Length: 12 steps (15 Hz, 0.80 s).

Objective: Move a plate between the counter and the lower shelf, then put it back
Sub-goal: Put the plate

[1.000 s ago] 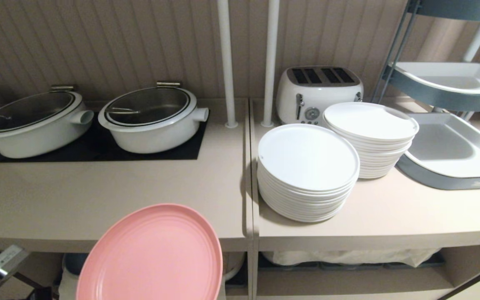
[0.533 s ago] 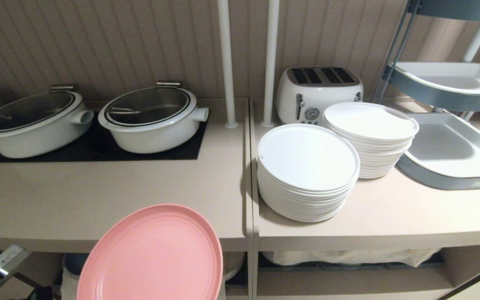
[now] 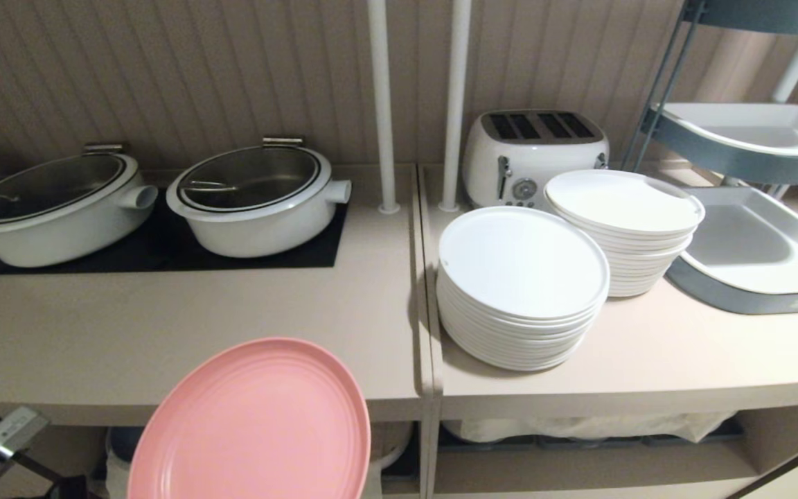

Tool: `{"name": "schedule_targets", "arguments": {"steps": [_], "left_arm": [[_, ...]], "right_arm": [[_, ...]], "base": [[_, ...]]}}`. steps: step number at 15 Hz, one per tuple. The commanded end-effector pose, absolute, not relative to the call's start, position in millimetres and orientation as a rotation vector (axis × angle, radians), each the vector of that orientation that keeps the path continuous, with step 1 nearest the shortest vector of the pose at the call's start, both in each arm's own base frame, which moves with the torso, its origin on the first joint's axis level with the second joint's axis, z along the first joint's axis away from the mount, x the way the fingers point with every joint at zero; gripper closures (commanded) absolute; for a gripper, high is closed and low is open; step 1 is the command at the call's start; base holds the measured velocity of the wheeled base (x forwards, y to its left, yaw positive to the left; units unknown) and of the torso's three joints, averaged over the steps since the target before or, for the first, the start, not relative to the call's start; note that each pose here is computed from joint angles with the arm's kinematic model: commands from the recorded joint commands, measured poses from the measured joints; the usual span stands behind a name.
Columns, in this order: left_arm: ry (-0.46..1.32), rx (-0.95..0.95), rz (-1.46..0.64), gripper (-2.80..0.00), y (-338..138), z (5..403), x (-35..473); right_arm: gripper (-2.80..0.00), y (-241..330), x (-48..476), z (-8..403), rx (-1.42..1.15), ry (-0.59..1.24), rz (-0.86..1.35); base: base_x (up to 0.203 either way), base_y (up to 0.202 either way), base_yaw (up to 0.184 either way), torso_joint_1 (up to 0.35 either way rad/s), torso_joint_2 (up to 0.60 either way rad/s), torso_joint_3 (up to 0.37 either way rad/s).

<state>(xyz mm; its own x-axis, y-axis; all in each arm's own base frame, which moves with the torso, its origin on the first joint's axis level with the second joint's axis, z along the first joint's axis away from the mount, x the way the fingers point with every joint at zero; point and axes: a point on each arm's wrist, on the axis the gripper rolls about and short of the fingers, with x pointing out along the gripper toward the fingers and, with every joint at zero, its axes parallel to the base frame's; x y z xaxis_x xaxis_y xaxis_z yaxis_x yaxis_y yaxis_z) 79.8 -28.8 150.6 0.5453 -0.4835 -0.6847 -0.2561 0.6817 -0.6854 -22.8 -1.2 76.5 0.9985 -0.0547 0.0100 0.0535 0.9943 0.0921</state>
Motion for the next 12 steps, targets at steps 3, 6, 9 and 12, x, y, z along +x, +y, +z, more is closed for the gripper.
{"name": "schedule_targets", "arguments": {"steps": [3, 6, 9, 12], "left_arm": [[1.021, -0.851, -0.153, 0.0, -28.8, 150.1, 79.7], [1.021, -0.851, -0.153, 0.0, -28.8, 150.2, 79.7], [1.02, -0.851, -0.154, 0.0, -28.8, 150.2, 79.8], [1.02, -0.851, -0.154, 0.0, -28.9, 150.5, 79.9]], "right_arm": [[0.0, -1.3, -22.8, 76.6, 0.092, -0.013, -0.053], [0.0, -1.3, -22.8, 76.6, 0.092, -0.013, -0.053], [0.0, -1.3, -22.8, 76.6, 0.092, -0.013, -0.053], [0.0, -1.3, -22.8, 76.6, 0.092, -0.013, -0.053]], "base": [[0.0, 0.196, -0.002, 0.003, 0.0, 0.002], [0.0, 0.198, -0.001, 0.001, 0.0, 0.001], [0.0, 0.194, -0.002, 0.003, 0.0, 0.004], [0.0, 0.197, -0.001, 0.001, 0.0, 0.005]]}}
